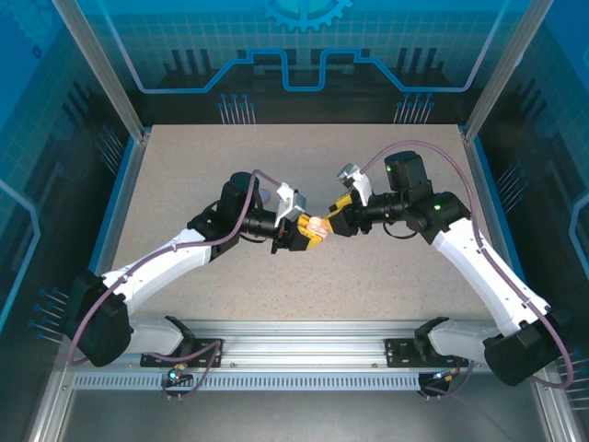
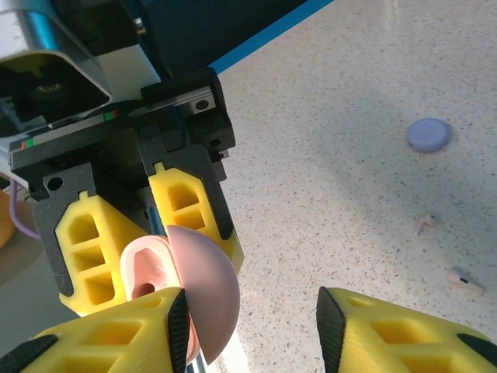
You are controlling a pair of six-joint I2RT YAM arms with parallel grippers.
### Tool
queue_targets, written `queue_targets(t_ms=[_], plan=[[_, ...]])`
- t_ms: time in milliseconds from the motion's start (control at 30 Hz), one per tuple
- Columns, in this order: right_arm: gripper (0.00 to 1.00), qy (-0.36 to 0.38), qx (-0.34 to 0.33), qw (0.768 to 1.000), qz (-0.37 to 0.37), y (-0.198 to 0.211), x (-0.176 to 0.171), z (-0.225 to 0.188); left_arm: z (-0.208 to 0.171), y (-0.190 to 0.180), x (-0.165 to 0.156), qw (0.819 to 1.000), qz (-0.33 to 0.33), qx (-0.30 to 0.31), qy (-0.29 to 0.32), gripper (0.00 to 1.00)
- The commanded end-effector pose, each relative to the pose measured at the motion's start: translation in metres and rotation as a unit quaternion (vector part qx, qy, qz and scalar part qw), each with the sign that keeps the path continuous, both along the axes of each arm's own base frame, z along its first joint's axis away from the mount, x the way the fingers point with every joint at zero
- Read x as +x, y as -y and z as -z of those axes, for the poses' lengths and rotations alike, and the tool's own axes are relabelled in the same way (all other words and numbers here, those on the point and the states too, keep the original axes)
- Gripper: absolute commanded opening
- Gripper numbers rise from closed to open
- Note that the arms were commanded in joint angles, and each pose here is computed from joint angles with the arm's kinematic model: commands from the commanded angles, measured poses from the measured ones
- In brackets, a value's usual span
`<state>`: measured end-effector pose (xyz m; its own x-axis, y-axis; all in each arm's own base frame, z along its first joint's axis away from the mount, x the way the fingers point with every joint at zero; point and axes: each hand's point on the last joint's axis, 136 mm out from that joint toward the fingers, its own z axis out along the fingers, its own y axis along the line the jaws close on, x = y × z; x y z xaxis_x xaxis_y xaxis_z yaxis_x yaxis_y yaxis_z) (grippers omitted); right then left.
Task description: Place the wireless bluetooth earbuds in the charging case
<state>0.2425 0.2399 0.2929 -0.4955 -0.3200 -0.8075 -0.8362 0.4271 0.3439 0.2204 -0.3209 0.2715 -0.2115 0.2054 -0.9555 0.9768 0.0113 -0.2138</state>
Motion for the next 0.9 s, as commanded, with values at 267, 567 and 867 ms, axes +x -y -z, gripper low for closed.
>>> queue_targets(t_ms=[267, 567, 867], plan=[[0.52, -0.004, -0.038, 0.989, 0.143, 0.034, 0.045, 0.016, 0.008, -0.002, 0.006, 0.999, -0.025, -0.023, 0.027, 0.10], [0.51, -0.114, -0.133, 0.961, 0.214, 0.044, 0.091, 0.095, 0.022, -0.015, 0.011, 0.997, -0.059, -0.052, 0.017, 0.11], [0.48, -0.177, -0.180, 0.943, 0.218, 0.027, 0.129, 0.155, 0.030, -0.031, 0.013, 0.994, -0.086, -0.073, 0.012, 0.11]])
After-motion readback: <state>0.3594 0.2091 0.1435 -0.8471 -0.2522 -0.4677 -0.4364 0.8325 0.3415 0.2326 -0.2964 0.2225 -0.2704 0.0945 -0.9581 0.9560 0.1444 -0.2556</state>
